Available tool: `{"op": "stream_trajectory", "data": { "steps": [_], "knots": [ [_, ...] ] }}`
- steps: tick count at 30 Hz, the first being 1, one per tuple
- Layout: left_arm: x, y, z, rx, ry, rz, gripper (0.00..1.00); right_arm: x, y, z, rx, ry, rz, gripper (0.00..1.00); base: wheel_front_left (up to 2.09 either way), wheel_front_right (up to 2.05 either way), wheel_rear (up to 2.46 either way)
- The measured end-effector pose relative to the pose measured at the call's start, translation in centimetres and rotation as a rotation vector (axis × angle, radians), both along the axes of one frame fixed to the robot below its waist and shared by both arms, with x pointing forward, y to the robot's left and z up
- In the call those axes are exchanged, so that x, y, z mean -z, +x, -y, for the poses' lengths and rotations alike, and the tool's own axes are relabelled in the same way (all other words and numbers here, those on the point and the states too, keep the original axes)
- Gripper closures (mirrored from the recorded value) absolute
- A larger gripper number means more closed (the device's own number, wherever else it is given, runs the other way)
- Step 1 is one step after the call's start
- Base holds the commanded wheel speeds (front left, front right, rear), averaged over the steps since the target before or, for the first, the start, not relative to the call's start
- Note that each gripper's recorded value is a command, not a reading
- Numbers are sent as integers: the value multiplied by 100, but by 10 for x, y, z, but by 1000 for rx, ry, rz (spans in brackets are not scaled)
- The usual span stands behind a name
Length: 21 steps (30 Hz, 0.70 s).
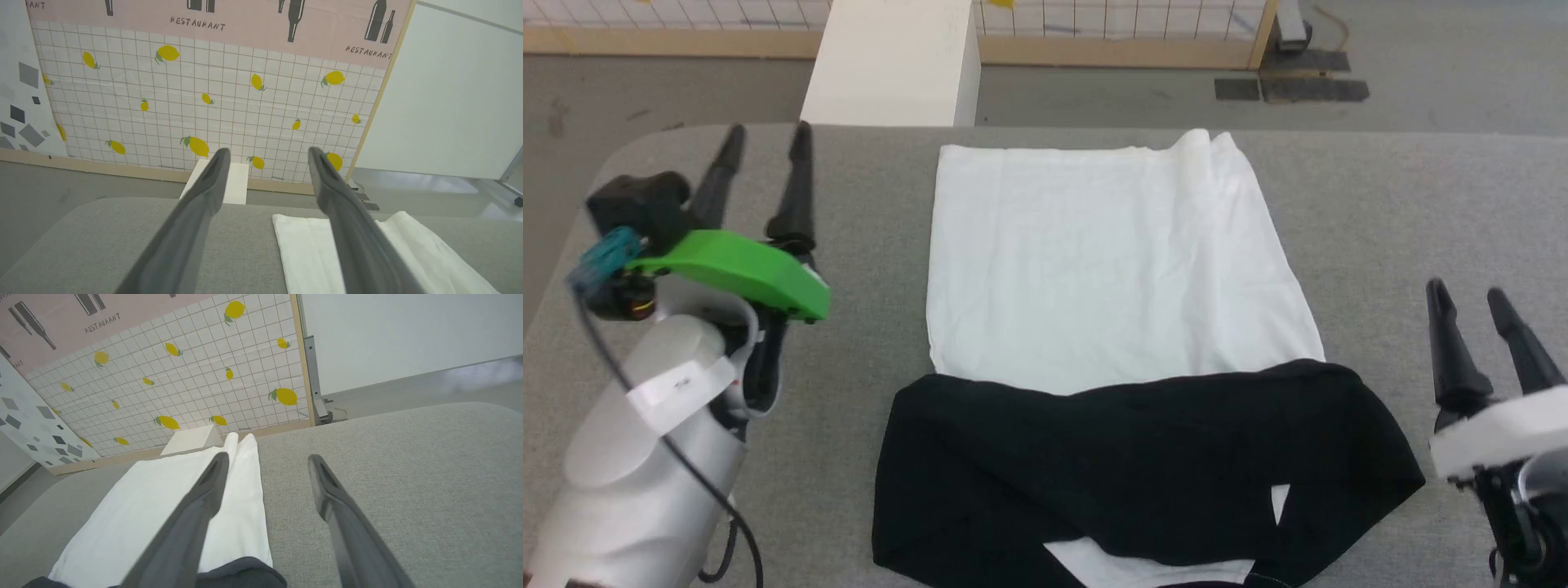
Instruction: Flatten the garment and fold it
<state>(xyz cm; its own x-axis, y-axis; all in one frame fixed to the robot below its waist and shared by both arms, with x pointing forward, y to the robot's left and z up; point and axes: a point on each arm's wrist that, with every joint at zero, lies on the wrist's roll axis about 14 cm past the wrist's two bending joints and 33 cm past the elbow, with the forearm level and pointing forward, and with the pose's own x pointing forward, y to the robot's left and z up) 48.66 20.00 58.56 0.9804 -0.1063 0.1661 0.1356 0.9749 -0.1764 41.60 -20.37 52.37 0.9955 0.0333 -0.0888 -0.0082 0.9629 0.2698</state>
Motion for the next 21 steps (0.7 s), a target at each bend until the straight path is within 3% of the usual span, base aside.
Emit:
{"op": "stream_trajectory", "data": {
  "steps": [8, 21],
  "knots": [
    [11, -12, -26, -97, -3, 54, 0, -1, 60, -14, -63, -26, -84, 0, 0, 0, 0],
    [52, 7, -31, -115, -13, 45, 0, 4, 192, -37, -201, -294, -290, 0, 0, 0, 0]
  ]
}}
